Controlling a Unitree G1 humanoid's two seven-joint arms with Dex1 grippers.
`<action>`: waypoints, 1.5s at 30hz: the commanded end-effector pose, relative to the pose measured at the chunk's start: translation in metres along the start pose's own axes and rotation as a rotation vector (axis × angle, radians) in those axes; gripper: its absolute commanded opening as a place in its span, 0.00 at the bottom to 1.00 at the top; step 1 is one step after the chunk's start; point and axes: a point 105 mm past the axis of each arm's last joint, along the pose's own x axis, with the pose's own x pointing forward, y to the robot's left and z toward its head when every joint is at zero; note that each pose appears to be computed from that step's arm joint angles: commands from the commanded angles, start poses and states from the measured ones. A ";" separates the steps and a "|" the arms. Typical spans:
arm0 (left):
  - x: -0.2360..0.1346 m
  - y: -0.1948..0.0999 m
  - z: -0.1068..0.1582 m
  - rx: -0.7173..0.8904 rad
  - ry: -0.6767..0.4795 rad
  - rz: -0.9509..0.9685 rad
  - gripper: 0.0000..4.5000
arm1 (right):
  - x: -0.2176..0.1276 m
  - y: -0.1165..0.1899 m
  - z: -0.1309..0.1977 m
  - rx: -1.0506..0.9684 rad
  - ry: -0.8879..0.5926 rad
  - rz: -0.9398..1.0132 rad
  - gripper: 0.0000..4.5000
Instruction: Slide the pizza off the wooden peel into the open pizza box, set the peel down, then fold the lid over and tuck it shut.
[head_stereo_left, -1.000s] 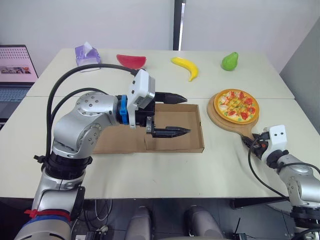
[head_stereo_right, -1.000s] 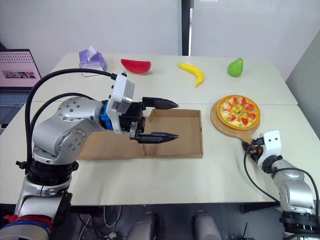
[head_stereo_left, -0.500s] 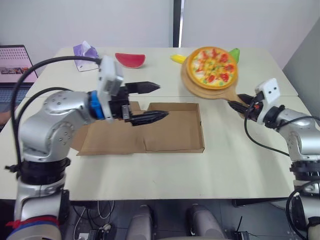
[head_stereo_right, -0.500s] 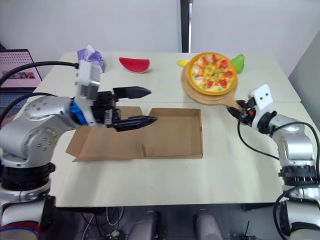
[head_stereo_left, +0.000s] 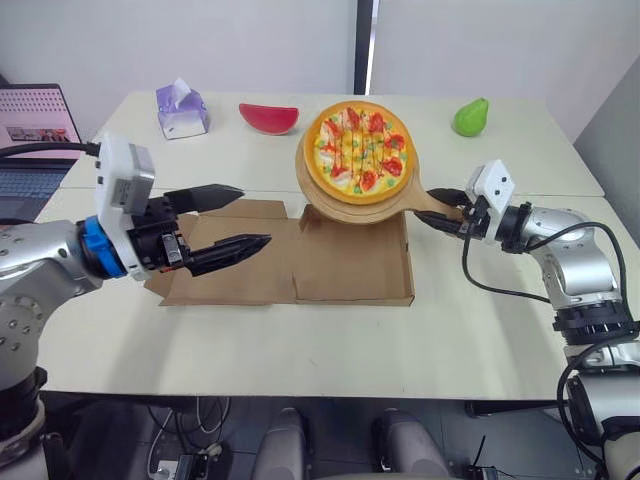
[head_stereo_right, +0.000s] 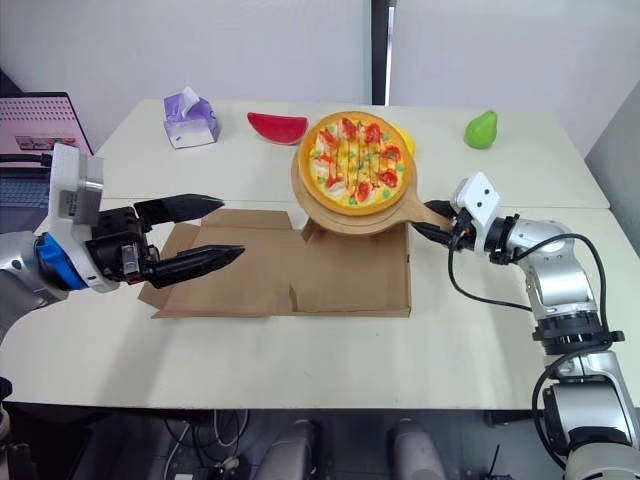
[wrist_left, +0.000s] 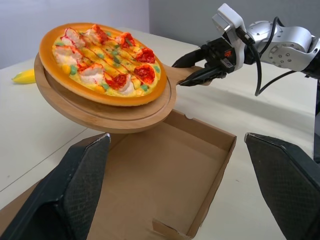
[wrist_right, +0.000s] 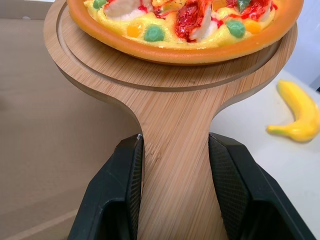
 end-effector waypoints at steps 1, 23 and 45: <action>0.001 -0.006 0.011 0.058 -0.017 -0.013 1.00 | 0.000 -0.007 0.025 -0.117 -0.089 -0.024 0.38; 0.005 -0.006 0.016 0.072 -0.010 -0.052 1.00 | 0.009 -0.009 0.014 -0.208 -0.061 -0.035 0.38; 0.010 -0.009 0.014 0.067 -0.021 -0.075 1.00 | 0.004 -0.059 0.067 -0.454 -0.232 -0.328 0.38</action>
